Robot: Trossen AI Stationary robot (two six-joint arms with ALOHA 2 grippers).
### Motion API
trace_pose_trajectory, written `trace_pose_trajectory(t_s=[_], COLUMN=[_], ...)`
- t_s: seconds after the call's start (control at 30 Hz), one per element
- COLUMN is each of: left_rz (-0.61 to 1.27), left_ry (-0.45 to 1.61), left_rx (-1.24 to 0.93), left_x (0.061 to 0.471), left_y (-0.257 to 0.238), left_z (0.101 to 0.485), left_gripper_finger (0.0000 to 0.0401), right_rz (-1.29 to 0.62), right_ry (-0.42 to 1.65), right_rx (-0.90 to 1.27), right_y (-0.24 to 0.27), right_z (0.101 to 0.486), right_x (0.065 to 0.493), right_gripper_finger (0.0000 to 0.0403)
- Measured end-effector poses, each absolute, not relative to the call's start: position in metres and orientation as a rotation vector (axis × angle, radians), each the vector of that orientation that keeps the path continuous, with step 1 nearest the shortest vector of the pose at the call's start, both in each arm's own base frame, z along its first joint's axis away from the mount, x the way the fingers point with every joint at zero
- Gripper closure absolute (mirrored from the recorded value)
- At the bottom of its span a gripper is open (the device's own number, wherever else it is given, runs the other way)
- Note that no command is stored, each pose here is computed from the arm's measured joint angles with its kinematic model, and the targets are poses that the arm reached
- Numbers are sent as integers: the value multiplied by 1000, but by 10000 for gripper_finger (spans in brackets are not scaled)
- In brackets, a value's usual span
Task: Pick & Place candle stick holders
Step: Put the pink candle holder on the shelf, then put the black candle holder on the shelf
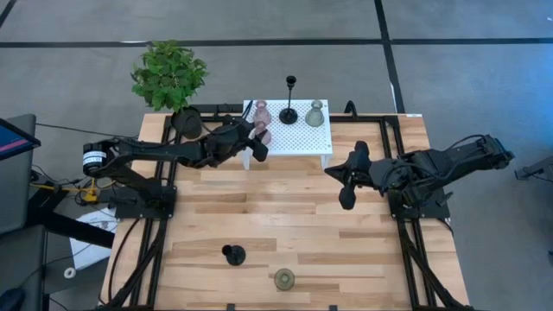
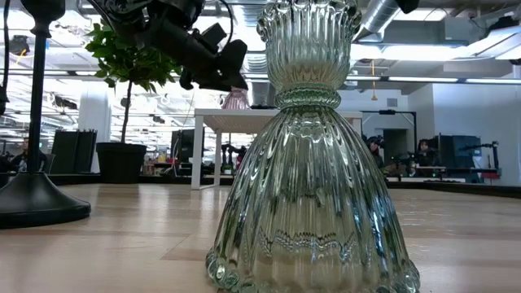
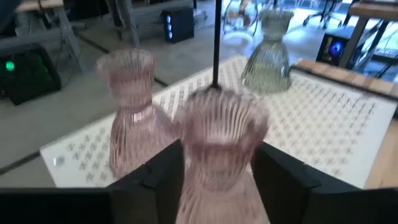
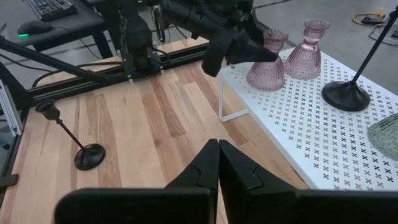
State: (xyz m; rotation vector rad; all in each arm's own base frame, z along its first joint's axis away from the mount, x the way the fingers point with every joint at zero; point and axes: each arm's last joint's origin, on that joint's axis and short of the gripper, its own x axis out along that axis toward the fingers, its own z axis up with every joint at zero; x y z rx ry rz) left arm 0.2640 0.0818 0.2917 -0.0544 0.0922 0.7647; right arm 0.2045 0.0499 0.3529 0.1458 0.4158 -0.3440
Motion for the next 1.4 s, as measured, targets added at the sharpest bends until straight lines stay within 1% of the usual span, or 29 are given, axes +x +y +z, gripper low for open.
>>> trace_pose_trajectory(t_s=[0.2,0.33,0.57,0.8,1.0,1.07,1.17,1.3,1.4], left_rz=[760,742,728,724,638,583,467,329,246], left_ry=[88,73,46,77,73,69,62,66,118], left_rx=[-42,-43,-44,-39,-45,-45,-43,-39,-25], left_x=[263,262,252,235,219,214,205,193,181], left_y=[81,75,70,65,44,34,18,-1,-12], left_z=[293,297,308,317,328,332,337,342,340], left_gripper_finger=[167,145,140,139,140,147,171,220,263], right_rz=[-344,-345,-345,-345,-345,-345,-345,-345,-345], right_ry=[428,433,433,434,435,436,436,435,435], right_rx=[140,138,138,137,136,136,136,136,136], right_y=[50,50,50,50,50,50,50,50,50], right_z=[352,351,351,351,351,351,351,351,351], right_x=[204,204,204,204,204,204,204,204,204], right_gripper_finger=[403,403,403,403,403,403,403,403,403])
